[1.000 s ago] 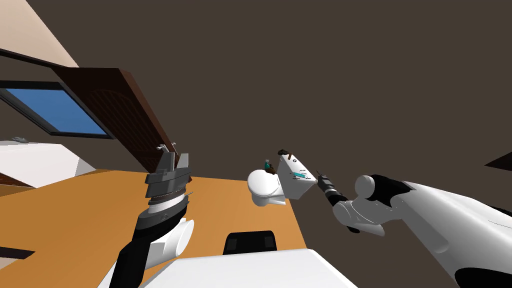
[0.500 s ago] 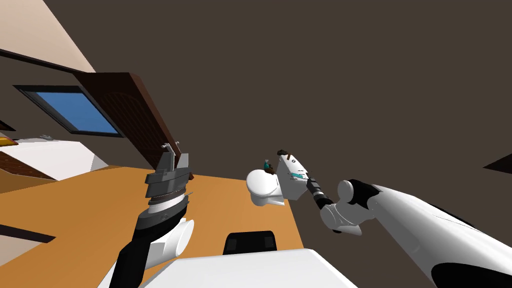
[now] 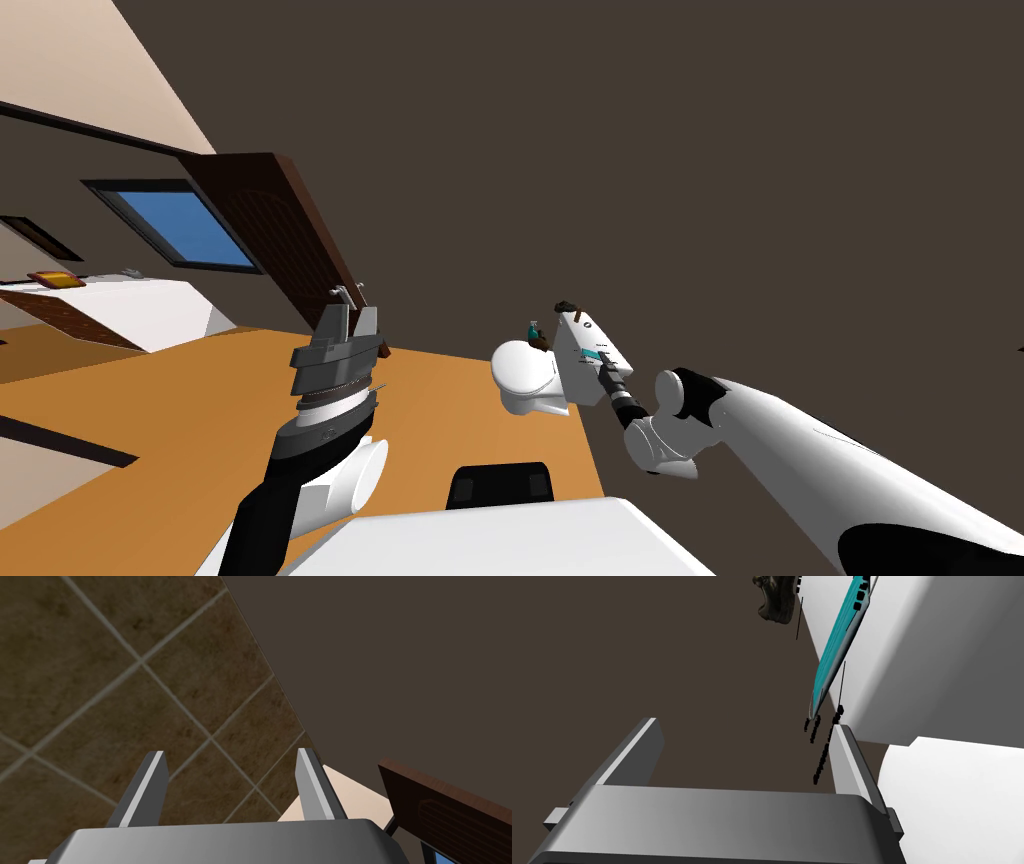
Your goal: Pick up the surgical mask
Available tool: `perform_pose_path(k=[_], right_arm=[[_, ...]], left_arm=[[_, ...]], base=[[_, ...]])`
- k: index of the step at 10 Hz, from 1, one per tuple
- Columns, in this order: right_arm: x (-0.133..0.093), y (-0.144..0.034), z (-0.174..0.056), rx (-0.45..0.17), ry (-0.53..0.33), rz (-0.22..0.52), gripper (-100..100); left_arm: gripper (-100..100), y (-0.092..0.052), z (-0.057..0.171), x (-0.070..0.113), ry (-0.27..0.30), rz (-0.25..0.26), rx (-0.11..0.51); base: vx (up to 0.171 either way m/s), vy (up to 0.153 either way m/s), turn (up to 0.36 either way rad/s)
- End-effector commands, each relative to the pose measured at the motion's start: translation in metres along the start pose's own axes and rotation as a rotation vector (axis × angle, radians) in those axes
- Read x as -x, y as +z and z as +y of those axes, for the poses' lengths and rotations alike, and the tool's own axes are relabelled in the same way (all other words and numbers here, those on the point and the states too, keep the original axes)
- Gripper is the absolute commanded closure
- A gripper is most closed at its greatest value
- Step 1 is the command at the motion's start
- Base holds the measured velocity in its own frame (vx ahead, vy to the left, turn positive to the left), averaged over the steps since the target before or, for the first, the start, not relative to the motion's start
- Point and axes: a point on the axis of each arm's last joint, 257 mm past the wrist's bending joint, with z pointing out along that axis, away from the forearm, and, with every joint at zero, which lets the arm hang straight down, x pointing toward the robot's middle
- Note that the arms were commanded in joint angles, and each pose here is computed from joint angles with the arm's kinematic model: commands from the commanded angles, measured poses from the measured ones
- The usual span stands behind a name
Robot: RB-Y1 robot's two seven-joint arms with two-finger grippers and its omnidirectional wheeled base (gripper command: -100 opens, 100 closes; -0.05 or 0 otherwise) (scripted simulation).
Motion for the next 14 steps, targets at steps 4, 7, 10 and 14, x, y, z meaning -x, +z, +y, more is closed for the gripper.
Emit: perform_pose_path(k=[4,7,10,14], right_arm=[[0.055,-0.032,0.034,-0.01,0.073,-0.029,-100],[0.043,-0.024,0.033,-0.013,0.064,-0.043,-100],[0.033,-0.019,0.032,-0.018,0.063,-0.058,-100],[0.019,-0.01,0.029,-0.025,0.061,-0.081,-100]], left_arm=[[0,0.0,0.0,0.0,0.0,0.0,0.0],[0,0.0,0.0,0.0,0.0,0.0,0.0],[0,0.0,0.0,0.0,0.0,0.0,0.0],[0,0.0,0.0,0.0,0.0,0.0,0.0]], base=[[0.105,-0.095,0.109],[0.035,0.005,-0.022],[0.027,0.077,-0.069],[0.028,0.065,-0.059]])
